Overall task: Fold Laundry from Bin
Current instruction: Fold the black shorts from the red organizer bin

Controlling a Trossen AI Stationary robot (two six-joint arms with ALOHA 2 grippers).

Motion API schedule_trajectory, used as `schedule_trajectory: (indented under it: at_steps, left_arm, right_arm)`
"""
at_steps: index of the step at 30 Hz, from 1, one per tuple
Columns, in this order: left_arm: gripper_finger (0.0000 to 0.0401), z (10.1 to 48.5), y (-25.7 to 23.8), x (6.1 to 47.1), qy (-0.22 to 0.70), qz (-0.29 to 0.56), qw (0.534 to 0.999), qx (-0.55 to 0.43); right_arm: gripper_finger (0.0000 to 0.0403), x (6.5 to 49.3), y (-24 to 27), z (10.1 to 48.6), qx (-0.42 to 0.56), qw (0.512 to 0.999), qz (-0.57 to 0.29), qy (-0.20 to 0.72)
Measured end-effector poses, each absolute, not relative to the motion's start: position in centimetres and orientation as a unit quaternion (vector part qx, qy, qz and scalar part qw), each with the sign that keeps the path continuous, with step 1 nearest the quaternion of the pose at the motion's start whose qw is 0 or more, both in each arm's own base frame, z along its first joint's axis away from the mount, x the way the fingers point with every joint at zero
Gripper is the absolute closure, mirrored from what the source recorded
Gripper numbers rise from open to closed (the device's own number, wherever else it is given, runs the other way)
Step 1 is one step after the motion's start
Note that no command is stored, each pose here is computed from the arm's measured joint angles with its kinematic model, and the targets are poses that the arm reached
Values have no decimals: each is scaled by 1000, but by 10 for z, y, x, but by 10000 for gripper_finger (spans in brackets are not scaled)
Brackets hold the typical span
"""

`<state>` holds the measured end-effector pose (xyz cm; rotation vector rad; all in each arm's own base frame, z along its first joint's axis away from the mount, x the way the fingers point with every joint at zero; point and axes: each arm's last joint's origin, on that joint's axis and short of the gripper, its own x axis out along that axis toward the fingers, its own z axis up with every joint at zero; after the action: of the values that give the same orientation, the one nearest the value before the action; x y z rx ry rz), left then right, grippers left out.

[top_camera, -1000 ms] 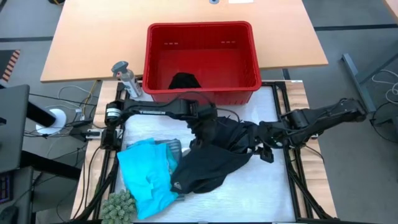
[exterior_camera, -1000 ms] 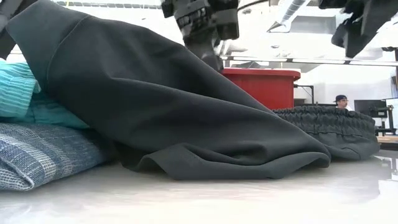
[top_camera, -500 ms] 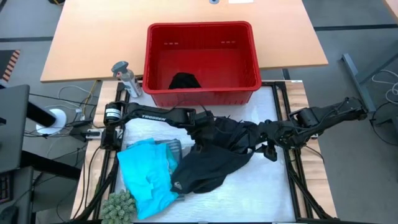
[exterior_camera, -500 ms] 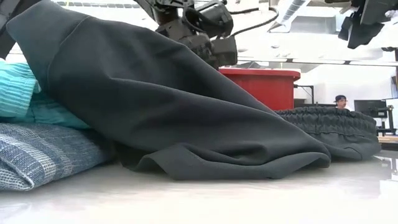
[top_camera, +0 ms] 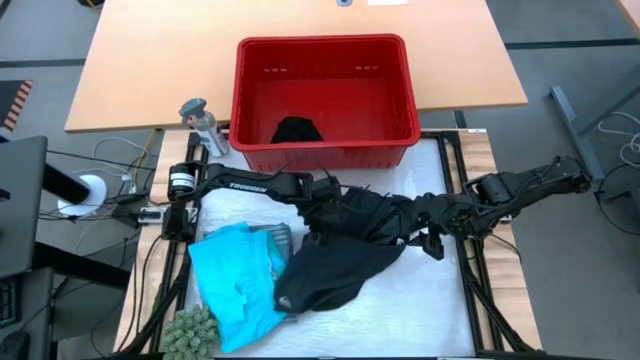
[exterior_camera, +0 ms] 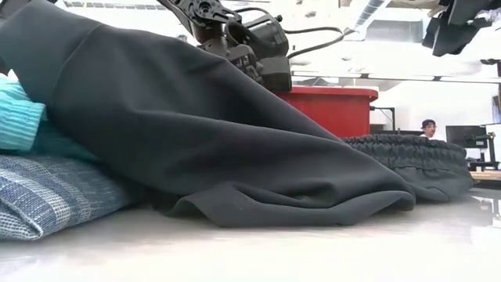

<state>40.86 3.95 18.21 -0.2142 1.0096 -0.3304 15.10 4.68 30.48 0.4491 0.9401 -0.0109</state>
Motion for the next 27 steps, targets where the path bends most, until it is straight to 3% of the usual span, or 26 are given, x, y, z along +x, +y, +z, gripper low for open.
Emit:
schedule_trajectory:
  at_steps: [8, 12, 18, 27]
  left_arm:
    - [382, 192, 36, 406, 504, -179, 832, -151]
    - [396, 215, 27, 410, 517, -181, 825, -140]
    - [399, 271, -1, 417, 515, -182, 837, -39]
    - [400, 402, -49, 374, 514, -131, 846, 49]
  right_arm:
    - [159, 151, 46, 305, 208, 871, -16, 445]
    - [159, 151, 44, 304, 195, 876, -36, 440]
    - [159, 149, 42, 303, 181, 877, -61, 441]
    - [159, 141, 37, 297, 138, 864, -108, 472]
